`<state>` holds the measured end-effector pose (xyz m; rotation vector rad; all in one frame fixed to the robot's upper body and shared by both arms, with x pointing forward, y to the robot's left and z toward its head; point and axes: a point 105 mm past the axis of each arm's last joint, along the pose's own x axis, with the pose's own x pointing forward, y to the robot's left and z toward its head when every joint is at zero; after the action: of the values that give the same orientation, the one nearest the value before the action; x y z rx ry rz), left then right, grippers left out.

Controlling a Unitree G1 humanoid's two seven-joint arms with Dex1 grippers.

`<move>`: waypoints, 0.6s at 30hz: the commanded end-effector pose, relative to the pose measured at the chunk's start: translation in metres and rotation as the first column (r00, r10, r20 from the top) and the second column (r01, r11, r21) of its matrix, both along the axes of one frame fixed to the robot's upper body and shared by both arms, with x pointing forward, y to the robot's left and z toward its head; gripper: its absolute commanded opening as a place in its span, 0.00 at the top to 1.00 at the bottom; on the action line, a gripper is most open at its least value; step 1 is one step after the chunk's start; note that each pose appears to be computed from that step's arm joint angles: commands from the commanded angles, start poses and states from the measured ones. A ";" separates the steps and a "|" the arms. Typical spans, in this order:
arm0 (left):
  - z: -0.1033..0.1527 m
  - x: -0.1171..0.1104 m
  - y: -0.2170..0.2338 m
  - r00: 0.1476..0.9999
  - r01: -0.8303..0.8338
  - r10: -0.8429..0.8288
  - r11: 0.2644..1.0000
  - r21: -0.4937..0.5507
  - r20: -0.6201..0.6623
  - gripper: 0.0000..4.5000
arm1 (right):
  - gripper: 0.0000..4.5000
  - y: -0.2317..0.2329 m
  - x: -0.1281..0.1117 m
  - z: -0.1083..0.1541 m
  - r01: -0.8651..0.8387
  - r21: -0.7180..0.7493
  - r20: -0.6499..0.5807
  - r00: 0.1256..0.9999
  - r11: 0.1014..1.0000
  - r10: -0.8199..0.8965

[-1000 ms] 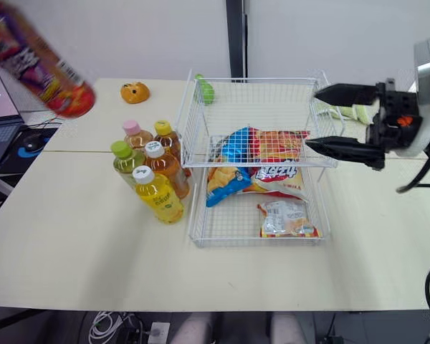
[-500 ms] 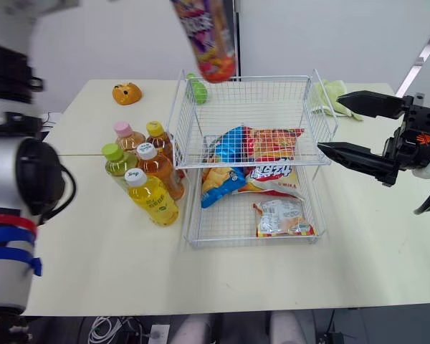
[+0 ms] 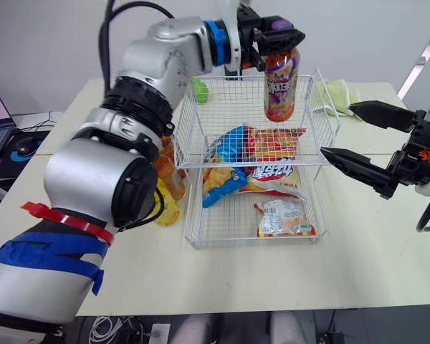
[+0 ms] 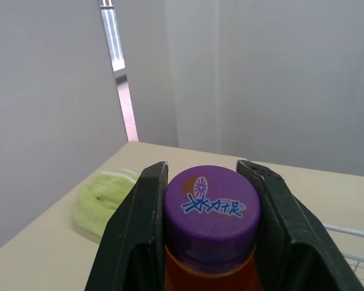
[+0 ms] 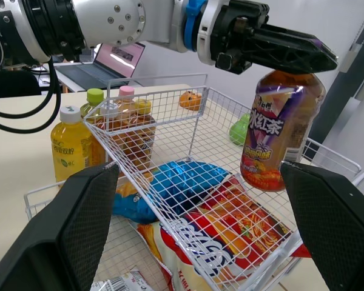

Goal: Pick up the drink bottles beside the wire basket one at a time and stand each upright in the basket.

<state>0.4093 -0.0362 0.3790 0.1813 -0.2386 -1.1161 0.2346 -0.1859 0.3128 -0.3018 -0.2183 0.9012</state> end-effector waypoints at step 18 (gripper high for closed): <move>0.044 -0.025 0.000 0.990 0.121 -0.117 0.992 -0.045 0.080 0.00 | 0.00 -0.008 -0.005 0.020 0.077 0.018 0.096 0.992 0.997 -0.079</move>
<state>0.3959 -0.0421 0.3987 0.1451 -0.2774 -1.1964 0.2362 -0.1922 0.3189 -0.3010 -0.2426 0.8255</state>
